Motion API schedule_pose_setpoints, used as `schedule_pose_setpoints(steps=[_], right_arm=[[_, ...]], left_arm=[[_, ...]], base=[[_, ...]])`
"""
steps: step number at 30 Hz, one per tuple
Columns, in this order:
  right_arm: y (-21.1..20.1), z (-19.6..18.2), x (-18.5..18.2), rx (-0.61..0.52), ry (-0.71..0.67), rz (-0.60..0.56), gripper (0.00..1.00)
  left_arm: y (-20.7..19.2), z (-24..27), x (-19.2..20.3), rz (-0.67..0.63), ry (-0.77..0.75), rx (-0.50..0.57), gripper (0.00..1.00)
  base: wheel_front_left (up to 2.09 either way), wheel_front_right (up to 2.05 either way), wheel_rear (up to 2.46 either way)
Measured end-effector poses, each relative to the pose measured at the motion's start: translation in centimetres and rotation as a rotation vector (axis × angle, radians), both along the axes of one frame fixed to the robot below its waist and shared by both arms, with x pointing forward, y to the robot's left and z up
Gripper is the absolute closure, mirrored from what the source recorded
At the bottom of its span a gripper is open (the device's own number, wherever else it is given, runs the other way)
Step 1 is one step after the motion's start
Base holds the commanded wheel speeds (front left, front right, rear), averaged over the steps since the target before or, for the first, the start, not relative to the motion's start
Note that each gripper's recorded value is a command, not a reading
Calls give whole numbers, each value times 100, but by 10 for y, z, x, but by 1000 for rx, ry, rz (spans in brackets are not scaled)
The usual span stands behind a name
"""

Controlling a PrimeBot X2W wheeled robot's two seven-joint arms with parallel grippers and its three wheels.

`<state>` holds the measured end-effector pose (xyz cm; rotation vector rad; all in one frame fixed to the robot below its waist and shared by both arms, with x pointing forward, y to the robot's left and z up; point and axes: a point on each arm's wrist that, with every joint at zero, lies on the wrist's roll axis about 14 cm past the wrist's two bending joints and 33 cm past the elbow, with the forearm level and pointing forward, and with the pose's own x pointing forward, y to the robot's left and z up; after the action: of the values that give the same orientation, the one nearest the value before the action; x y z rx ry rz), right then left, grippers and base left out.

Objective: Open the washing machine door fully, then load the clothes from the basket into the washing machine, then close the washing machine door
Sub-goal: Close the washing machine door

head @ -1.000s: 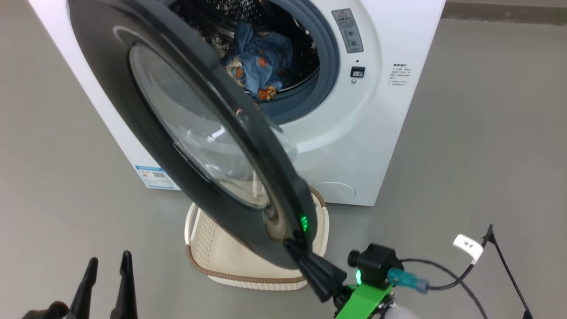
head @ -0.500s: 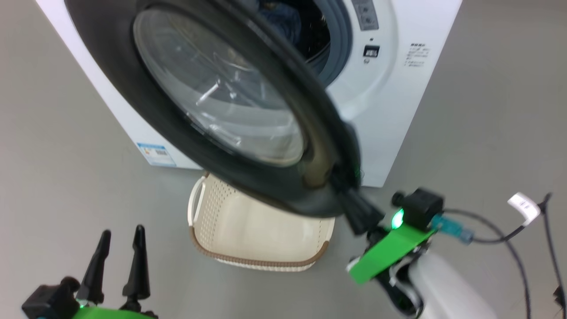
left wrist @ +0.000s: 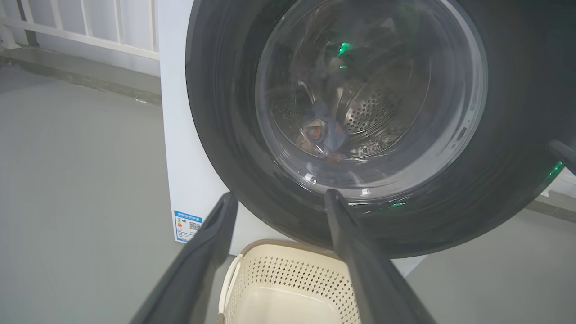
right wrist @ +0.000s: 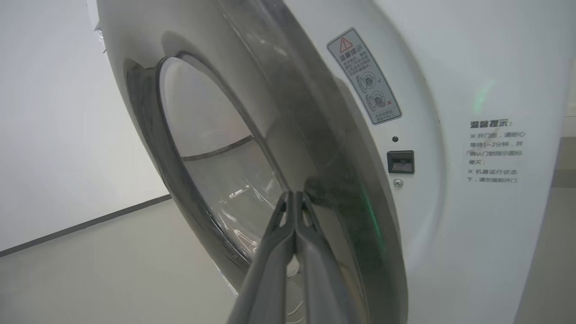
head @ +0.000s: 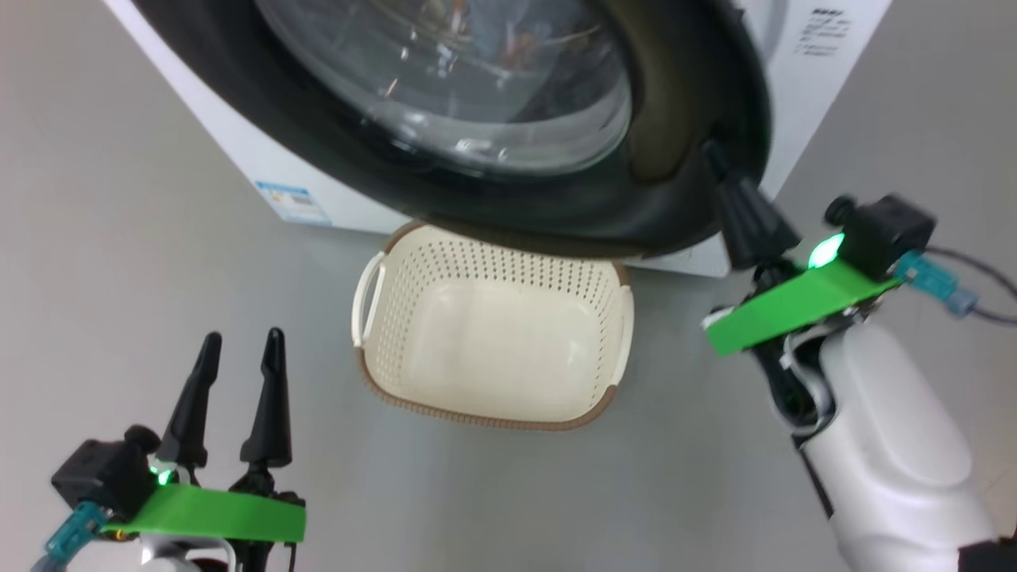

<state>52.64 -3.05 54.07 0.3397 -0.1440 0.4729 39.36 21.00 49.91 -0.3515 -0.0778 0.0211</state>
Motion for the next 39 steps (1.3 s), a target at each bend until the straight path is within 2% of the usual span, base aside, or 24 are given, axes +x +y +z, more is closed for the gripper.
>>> schedule_pose_setpoints(steps=[16, 25, 32, 33, 36, 37, 38, 39], right_arm=[[-14, 4, 76, 45, -46, -93, 100], [2, -4, 87, 69, -46, -72, 100], [11, 3, 75, 39, -62, -33, 98], [11, 2, 71, 32, -58, -28, 92], [11, -8, 56, 18, -25, -16, 56], [10, -12, 51, 14, -12, -13, 29], [9, -15, 46, 10, -2, -14, 10], [6, -16, 42, 9, 6, -17, 0]], left_arm=[[0, -14, 24, -7, 31, 7, 0], [5, -21, 30, 3, 51, 14, 0], [4, -16, 29, -2, 36, 12, 0], [4, -15, 29, -2, 36, 11, 0], [3, -16, 24, -3, 43, 9, 0], [4, -16, 22, -3, 43, 9, 0], [4, -15, 20, -2, 44, 10, 0], [5, -16, 17, -2, 48, 12, 0]], base=[[0, 0, 0], [0, 0, 0], [0, 0, 0], [0, 0, 0], [0, 0, 0], [0, 0, 0], [0, 0, 0], [0, 0, 0]])
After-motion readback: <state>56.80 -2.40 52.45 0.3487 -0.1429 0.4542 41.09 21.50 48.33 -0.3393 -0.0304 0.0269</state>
